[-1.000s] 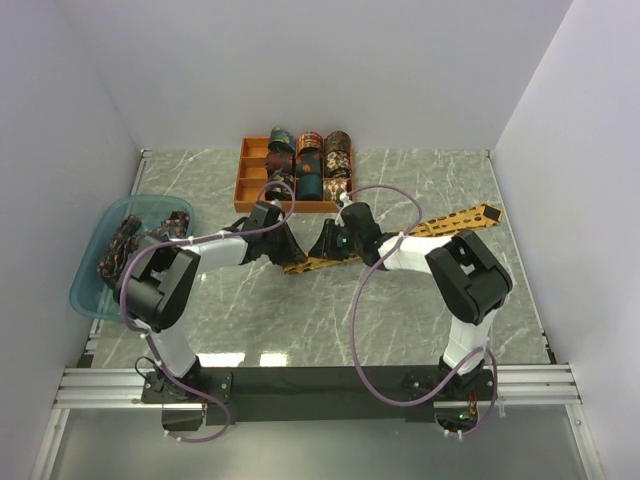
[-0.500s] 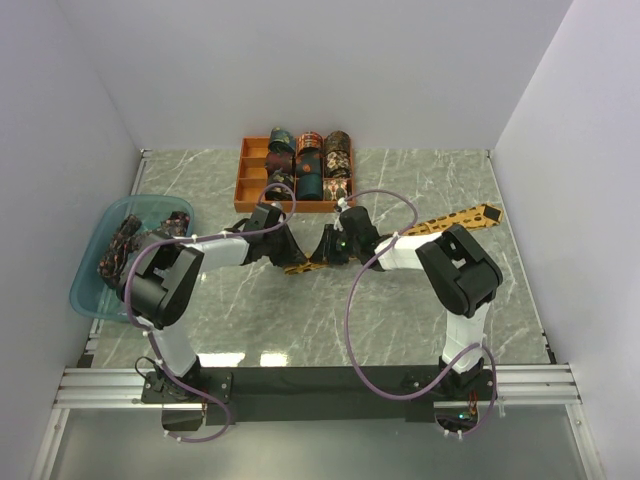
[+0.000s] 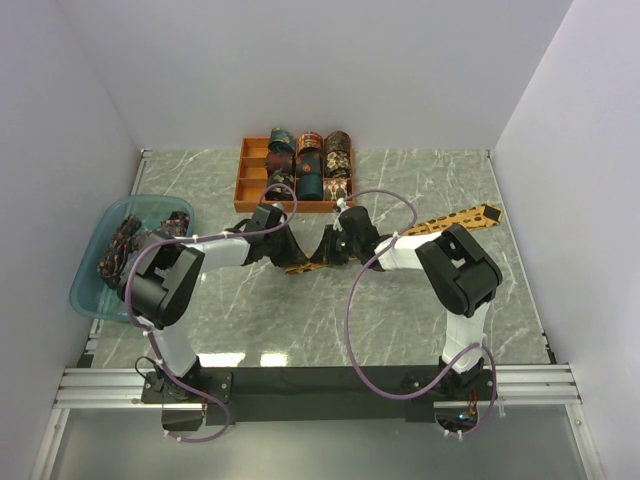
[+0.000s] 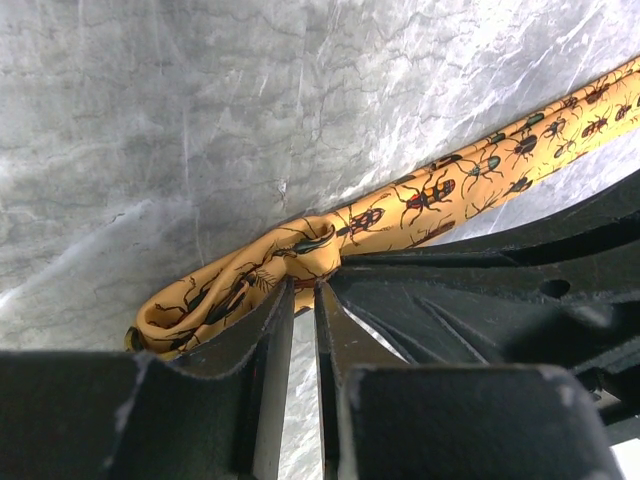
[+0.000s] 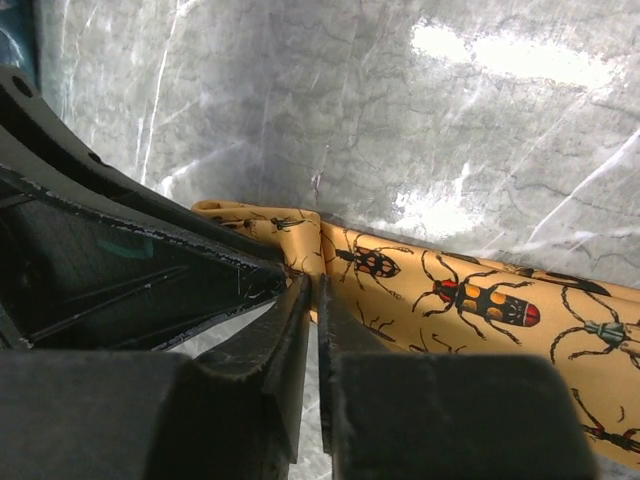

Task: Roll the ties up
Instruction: Roll the tie

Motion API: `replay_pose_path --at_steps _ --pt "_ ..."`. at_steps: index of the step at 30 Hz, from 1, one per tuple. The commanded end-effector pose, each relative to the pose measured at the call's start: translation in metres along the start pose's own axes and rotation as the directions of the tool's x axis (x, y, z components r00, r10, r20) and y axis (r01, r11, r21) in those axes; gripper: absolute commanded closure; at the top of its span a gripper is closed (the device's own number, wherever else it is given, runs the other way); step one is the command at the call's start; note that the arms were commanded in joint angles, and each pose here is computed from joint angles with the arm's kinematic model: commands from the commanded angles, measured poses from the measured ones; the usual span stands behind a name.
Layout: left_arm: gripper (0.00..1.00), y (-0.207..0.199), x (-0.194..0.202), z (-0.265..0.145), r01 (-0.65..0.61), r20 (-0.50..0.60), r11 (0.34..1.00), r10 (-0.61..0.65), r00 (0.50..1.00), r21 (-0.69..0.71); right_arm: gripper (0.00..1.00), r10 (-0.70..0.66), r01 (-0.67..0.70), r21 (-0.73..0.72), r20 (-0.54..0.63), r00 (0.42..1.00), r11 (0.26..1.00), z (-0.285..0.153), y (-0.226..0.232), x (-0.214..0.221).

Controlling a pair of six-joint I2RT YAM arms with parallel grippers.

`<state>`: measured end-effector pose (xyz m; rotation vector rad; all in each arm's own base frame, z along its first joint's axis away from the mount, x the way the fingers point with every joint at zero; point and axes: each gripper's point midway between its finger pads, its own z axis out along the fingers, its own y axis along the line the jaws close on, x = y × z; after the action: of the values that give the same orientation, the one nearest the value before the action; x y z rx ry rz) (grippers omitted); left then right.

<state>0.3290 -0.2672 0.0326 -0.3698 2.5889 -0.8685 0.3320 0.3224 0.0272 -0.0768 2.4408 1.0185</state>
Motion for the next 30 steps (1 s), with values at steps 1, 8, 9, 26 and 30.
replay_pose_path --at_steps 1,8,9,26,30 --pt "0.79 -0.005 0.005 -0.001 -0.035 -0.009 0.999 0.035 0.999 0.005 0.90 -0.025 0.025 -0.022 0.014 1.000 0.999 0.002 0.001 -0.003" --pt "0.67 -0.011 0.001 -0.014 -0.070 0.013 0.997 0.070 0.997 0.026 1.00 -0.017 0.017 0.022 -0.006 1.000 1.000 -0.002 -0.014 0.006" --pt "0.61 -0.015 -0.001 -0.020 -0.080 0.028 0.996 0.079 0.996 0.032 1.00 -0.020 0.020 0.027 -0.010 1.000 0.999 -0.003 -0.016 0.007" --pt "0.24 0.029 -0.014 -0.058 -0.044 0.112 0.999 0.045 0.993 -0.015 1.00 -0.009 0.013 0.065 -0.057 0.998 0.998 -0.009 -0.027 0.008" --pt "0.19 0.021 -0.020 -0.058 -0.135 0.108 0.991 0.134 0.985 0.000 1.00 -0.018 0.022 0.059 -0.068 0.998 0.998 -0.009 -0.023 0.005"
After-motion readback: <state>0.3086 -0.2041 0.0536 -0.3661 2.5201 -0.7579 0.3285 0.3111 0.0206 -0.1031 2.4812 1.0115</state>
